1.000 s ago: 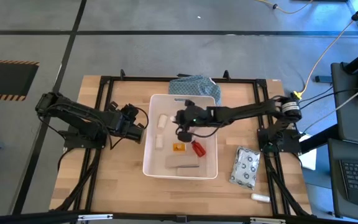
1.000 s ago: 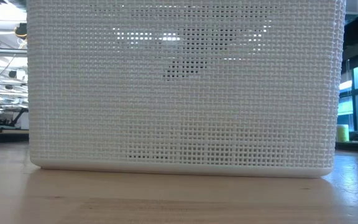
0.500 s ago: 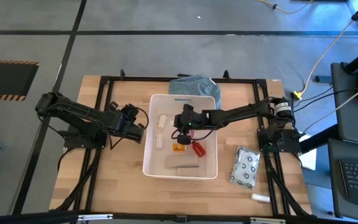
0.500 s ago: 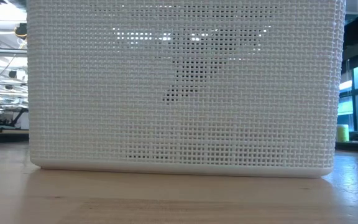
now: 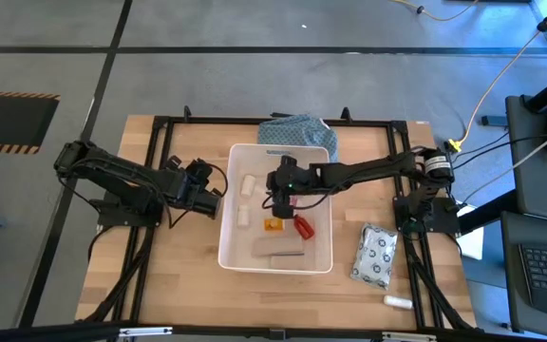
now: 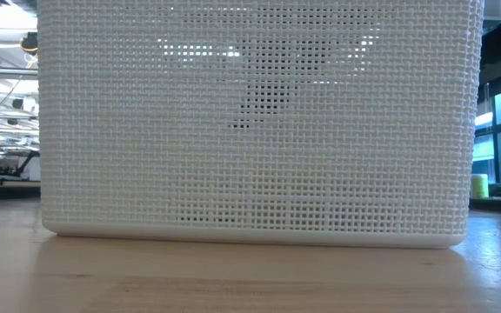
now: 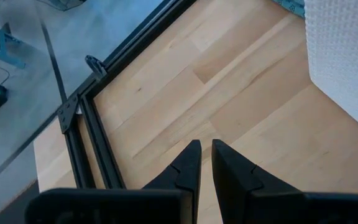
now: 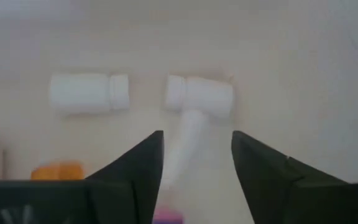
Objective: Pick & place medical supplies in basket/bin
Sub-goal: Put the white rolled gauze into the white bin
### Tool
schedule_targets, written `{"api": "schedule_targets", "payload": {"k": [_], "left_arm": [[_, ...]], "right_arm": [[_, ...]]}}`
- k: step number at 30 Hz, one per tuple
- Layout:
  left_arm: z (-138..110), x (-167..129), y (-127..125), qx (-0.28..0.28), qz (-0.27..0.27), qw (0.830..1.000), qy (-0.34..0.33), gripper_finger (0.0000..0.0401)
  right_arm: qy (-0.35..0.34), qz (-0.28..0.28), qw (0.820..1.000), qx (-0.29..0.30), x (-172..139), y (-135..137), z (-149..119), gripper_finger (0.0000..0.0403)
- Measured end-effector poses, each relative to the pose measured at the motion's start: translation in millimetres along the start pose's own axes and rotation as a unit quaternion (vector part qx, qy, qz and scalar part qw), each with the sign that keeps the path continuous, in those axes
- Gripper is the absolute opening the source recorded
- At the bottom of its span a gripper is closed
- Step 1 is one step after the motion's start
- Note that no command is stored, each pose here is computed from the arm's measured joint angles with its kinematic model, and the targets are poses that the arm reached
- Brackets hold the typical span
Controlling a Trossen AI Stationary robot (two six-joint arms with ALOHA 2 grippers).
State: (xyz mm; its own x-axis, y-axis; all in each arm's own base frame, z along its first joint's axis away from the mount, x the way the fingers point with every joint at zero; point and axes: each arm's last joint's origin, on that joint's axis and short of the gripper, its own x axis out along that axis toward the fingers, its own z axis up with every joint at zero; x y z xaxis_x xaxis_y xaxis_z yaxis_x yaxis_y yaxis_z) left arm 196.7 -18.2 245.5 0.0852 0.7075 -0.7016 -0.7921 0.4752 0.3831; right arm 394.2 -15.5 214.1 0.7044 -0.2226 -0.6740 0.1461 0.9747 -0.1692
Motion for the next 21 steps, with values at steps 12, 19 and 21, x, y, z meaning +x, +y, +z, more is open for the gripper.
{"api": "schedule_targets", "payload": {"k": [12,19,21], "left_arm": [[-0.9,0.1,-0.4,0.019,-0.007,1.000,0.013,0.0032],[-0.8,0.1,-0.3,0.025,-0.006,1.000,0.012,0.0033],[-0.8,0.1,-0.3,0.034,-0.006,0.999,0.012,0.0033]], "right_arm": [[0.157,0.022,0.987,-0.017,-80.6,11.5,55.2,0.0201],[0.226,0.033,0.973,-0.018,-133.6,50.9,59.0,0.0201],[0.240,0.025,0.970,-0.025,-143.3,66.9,53.4,0.0201]]}}
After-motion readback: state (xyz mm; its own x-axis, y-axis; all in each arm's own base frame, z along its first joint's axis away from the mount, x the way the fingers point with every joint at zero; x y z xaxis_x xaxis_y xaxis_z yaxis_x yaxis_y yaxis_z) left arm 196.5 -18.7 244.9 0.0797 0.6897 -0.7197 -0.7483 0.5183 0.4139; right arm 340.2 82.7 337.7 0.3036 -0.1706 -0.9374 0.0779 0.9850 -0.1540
